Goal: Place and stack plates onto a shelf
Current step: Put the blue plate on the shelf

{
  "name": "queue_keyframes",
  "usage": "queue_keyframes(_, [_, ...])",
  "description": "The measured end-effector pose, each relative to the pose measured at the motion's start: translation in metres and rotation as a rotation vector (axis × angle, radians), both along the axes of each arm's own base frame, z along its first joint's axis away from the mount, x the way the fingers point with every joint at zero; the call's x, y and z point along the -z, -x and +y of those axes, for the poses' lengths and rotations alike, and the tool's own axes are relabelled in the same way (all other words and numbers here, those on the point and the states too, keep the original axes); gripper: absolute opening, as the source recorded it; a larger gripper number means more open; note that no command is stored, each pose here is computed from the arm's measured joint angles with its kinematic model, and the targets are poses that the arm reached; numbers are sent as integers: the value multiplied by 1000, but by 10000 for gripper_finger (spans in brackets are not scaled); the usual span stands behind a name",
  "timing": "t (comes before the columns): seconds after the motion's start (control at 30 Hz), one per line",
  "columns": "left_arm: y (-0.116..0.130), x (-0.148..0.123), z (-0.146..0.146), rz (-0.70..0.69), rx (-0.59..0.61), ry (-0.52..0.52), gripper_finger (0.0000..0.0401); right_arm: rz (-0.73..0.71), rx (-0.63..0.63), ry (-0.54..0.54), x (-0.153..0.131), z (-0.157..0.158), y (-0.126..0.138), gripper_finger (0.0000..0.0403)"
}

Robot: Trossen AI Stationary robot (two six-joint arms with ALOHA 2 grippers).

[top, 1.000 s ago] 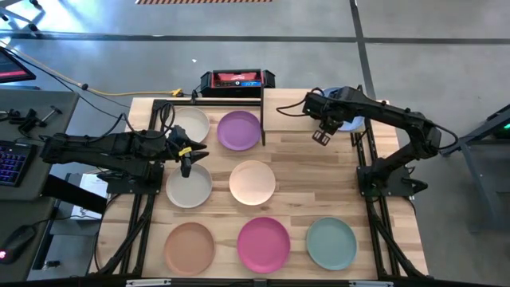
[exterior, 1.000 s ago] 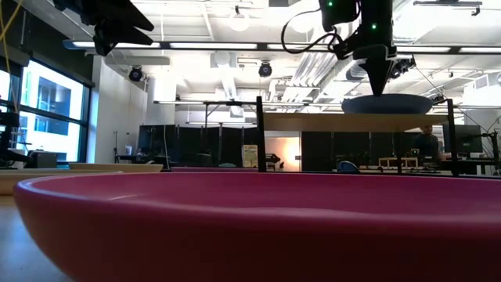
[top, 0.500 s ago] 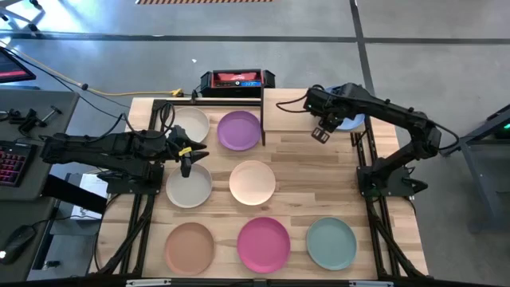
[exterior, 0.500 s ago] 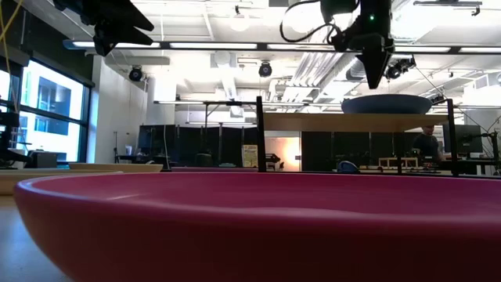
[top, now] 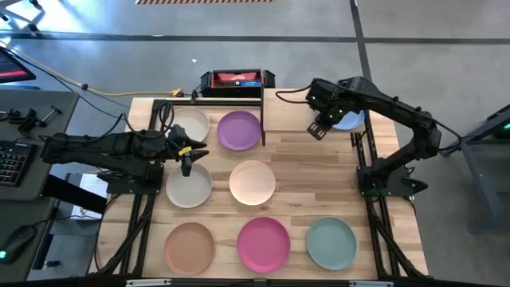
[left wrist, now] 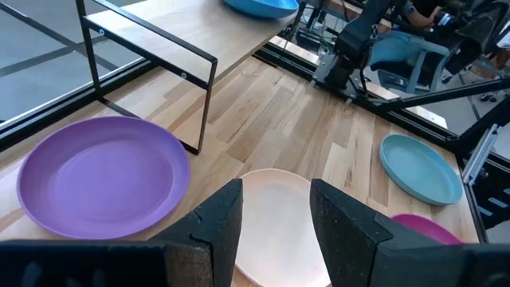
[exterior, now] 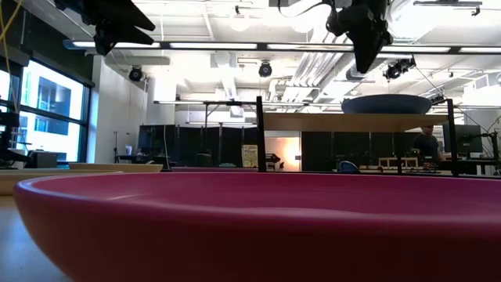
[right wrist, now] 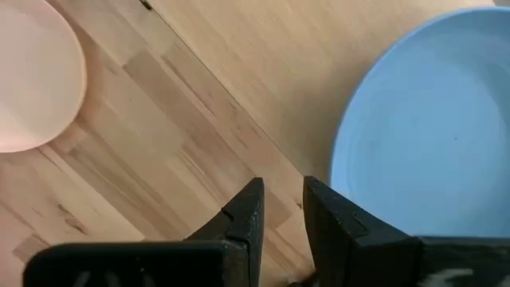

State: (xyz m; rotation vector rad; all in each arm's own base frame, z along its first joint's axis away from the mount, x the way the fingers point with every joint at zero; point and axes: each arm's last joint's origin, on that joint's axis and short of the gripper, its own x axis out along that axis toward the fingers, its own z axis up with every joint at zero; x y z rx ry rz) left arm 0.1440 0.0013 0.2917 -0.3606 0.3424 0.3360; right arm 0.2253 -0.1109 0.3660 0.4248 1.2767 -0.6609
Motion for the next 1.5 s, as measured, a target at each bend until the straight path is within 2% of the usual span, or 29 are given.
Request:
queue_keyframes(0.17, [0, 0, 0, 1, -1, 0, 138, 58, 30, 54, 7, -5, 3, 68])
queue_keyframes(0.43, [0, 0, 0, 1, 0, 0, 138, 156, 105, 71, 32, -21, 12, 68])
queue_keyframes(0.73, [0, 0, 0, 0, 0, 0, 138, 161, 151, 77, 36, -38, 14, 67])
queue_keyframes(1.0, [0, 0, 0, 1, 0, 0, 138, 176, 134, 56, 43, -38, 6, 67])
queue_keyframes(1.23, [0, 0, 0, 1, 0, 0, 138, 119, 112, 40, 43, -36, -1, 67])
queue_keyframes(1.5, [0, 0, 0, 1, -1, 0, 138, 118, 114, 28, 45, -36, -2, 67])
